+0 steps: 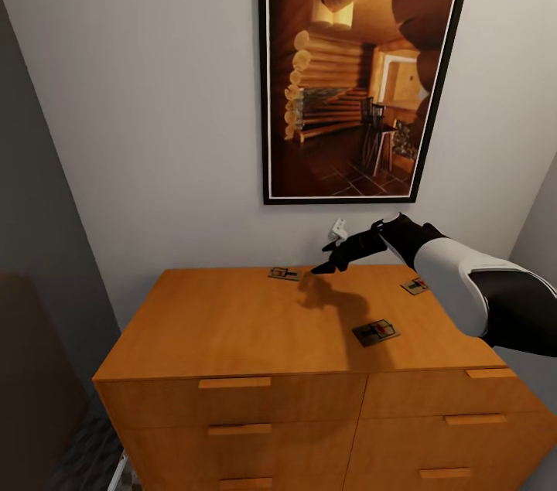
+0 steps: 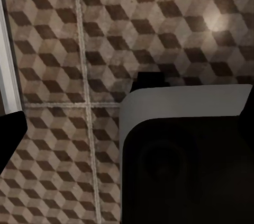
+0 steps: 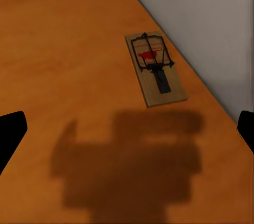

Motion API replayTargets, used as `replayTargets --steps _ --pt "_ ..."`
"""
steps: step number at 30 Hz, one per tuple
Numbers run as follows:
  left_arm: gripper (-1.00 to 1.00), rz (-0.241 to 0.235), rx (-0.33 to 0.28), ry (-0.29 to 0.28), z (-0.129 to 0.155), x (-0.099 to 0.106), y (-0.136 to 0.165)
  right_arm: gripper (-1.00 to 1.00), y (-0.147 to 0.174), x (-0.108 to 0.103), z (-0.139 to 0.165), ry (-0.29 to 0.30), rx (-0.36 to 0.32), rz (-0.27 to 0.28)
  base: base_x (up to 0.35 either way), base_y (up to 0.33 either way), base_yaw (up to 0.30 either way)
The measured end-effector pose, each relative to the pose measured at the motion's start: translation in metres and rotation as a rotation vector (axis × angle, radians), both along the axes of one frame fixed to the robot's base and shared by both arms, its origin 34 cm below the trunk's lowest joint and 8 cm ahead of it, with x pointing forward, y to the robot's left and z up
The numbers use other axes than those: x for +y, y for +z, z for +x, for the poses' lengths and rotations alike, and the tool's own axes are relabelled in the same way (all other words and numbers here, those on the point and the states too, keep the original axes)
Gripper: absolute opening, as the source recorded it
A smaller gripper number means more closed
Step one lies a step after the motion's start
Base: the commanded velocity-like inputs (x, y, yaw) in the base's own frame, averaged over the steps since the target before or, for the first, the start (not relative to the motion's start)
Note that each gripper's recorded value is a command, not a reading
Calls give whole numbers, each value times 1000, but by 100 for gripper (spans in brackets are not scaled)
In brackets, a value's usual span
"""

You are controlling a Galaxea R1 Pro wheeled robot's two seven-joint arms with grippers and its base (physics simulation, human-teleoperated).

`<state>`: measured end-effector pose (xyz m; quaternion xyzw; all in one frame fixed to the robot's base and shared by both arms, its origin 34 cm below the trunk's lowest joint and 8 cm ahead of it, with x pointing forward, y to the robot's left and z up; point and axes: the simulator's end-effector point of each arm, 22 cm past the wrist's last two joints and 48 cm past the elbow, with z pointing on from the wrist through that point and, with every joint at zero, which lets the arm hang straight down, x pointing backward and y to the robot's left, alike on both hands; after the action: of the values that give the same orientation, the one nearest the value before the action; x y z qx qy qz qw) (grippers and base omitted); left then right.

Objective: Take the four mousetraps from the cabinet in the bathroom and place them on the bathroom floor. Make sure all four end up on the same floor surface, and ensure that at least two of them are either under or directly next to the same bathroom sink.

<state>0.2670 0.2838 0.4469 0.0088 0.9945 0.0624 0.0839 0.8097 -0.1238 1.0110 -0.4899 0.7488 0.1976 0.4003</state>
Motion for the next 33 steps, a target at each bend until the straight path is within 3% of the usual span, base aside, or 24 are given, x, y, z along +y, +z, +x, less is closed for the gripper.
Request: replayTargets --steps 33 --pt "100 0 4 0 -1 0 0 100 -7 5 -1 2 5 25 0 0 0"
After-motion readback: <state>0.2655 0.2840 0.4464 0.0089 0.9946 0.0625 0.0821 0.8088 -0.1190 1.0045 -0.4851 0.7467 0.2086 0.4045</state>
